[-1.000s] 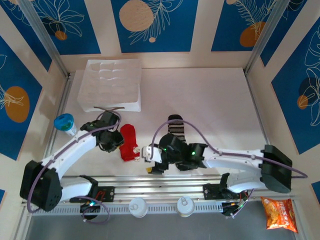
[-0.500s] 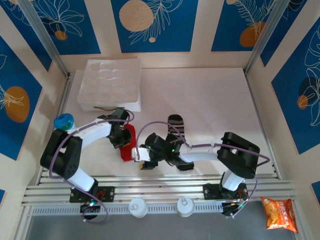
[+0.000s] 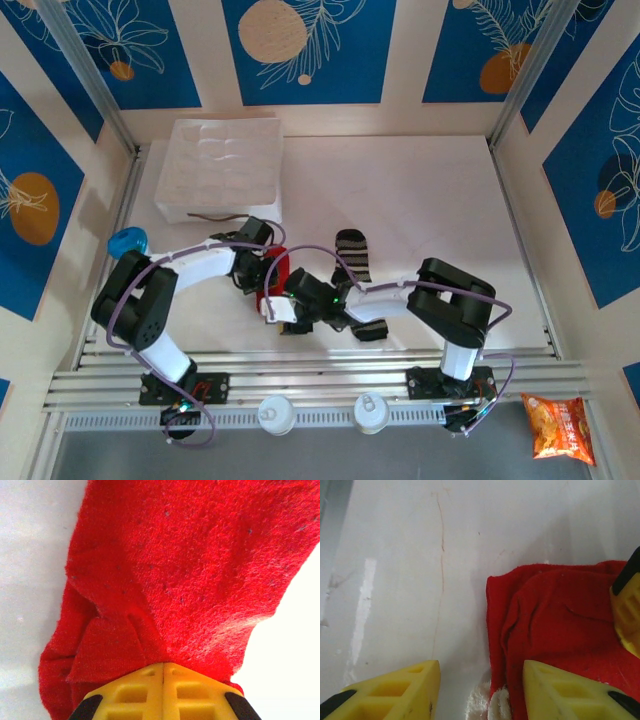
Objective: Roll the socks
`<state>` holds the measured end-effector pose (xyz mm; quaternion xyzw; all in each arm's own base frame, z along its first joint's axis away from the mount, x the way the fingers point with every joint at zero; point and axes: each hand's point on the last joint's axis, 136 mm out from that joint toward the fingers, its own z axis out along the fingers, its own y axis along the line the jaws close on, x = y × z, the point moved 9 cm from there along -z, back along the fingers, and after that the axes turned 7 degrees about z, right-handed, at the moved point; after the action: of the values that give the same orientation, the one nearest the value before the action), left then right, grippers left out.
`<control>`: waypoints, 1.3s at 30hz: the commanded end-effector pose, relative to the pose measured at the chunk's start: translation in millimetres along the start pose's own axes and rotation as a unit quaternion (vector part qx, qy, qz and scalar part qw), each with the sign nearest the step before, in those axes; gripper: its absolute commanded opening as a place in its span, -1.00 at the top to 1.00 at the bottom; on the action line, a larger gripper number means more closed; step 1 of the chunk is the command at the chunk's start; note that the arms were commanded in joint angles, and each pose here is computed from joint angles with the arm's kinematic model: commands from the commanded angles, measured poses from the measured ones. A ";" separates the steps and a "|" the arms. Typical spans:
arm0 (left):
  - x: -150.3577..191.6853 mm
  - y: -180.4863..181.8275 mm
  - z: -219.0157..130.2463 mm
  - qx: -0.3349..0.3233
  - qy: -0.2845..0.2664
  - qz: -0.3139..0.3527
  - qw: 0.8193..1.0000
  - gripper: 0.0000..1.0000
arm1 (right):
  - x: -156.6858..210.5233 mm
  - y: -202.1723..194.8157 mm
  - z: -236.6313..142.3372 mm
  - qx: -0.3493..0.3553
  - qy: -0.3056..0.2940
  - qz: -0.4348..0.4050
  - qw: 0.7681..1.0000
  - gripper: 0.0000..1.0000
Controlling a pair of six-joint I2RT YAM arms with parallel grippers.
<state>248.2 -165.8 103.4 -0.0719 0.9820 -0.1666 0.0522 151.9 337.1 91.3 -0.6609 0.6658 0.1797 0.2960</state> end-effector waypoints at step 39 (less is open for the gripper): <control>25.4 39.1 -99.5 0.045 -0.079 -0.242 0.966 -0.16 | -5.9 -16.5 -9.1 -0.083 0.044 0.206 0.974 1.00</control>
<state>232.6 -110.4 193.8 -0.2565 0.9287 -0.2224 0.1495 168.2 333.6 101.0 -0.5673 0.7606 0.2178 0.2284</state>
